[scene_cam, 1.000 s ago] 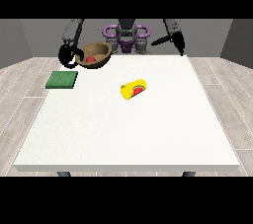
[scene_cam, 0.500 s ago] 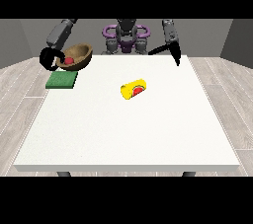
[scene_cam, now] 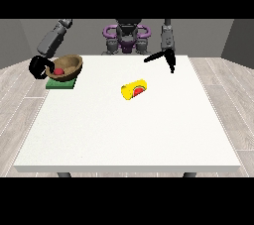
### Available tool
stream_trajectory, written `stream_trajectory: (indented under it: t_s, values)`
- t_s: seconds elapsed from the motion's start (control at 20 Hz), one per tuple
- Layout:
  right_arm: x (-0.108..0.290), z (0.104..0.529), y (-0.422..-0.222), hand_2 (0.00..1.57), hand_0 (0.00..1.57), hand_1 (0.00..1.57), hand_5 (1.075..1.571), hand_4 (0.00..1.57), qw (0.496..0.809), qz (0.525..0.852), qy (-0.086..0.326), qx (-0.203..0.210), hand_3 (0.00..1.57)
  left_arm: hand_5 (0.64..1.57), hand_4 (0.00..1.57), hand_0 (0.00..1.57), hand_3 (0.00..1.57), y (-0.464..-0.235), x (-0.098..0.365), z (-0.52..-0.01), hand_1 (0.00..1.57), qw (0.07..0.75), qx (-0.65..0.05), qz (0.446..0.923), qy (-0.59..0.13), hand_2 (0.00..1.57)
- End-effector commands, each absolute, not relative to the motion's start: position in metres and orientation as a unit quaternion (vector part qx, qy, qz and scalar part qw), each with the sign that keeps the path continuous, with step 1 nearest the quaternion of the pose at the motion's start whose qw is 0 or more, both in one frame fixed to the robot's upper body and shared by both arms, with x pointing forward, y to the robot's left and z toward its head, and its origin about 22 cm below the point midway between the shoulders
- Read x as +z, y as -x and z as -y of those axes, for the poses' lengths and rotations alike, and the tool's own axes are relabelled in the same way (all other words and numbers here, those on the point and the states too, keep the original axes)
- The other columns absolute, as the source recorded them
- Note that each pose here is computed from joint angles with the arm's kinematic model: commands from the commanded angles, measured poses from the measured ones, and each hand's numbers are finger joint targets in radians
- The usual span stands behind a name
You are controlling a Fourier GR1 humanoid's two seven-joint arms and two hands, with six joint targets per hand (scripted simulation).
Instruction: Pick the cup and pour the ball into the bowl, then pick the bowl and place it on the pad
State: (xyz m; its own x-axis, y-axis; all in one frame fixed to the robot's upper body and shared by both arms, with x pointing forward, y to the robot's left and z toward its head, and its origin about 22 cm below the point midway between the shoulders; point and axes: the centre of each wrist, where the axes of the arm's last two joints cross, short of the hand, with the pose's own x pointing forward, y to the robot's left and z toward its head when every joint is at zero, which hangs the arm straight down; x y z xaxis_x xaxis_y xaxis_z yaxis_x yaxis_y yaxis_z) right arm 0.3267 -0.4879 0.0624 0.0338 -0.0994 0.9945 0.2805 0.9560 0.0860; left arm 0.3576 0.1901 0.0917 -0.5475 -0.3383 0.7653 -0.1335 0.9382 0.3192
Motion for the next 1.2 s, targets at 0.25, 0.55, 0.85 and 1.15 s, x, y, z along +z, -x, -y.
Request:
stream_trajectory:
  t_s: [0.25, 0.55, 0.85, 1.15]
  values:
    - [0.087, 0.518, -0.317, 1.57, 1.57, 1.57, 1.569, 1.04, 0.677, 0.720, 0.104, -0.116, 0.00, 1.564, 0.00, 0.00, 0.00, -0.333, 0.131, -0.183, 0.00, 0.398, -0.112, 0.899, -0.144, 0.00]
    - [0.113, 0.527, -0.322, 1.57, 1.57, 1.57, 1.571, 1.01, 0.667, 0.727, 0.081, -0.141, 0.21, 1.563, 0.00, 0.00, 0.00, -0.323, 0.131, -0.182, 0.00, 0.412, -0.092, 0.895, -0.145, 0.00]
    - [0.088, 0.518, -0.321, 1.57, 1.57, 1.57, 1.570, 0.74, 0.714, 0.680, 0.080, -0.143, 0.26, 1.566, 0.00, 0.00, 0.00, -0.333, 0.143, -0.203, 0.00, 0.444, -0.096, 0.881, -0.133, 0.00]
    - [0.098, 0.528, -0.314, 1.57, 1.57, 1.57, 1.570, 0.71, 0.699, 0.701, 0.091, -0.111, 0.93, 1.566, 0.00, 0.00, 0.00, -0.313, 0.130, -0.205, 0.00, 0.416, -0.108, 0.894, -0.128, 0.00]
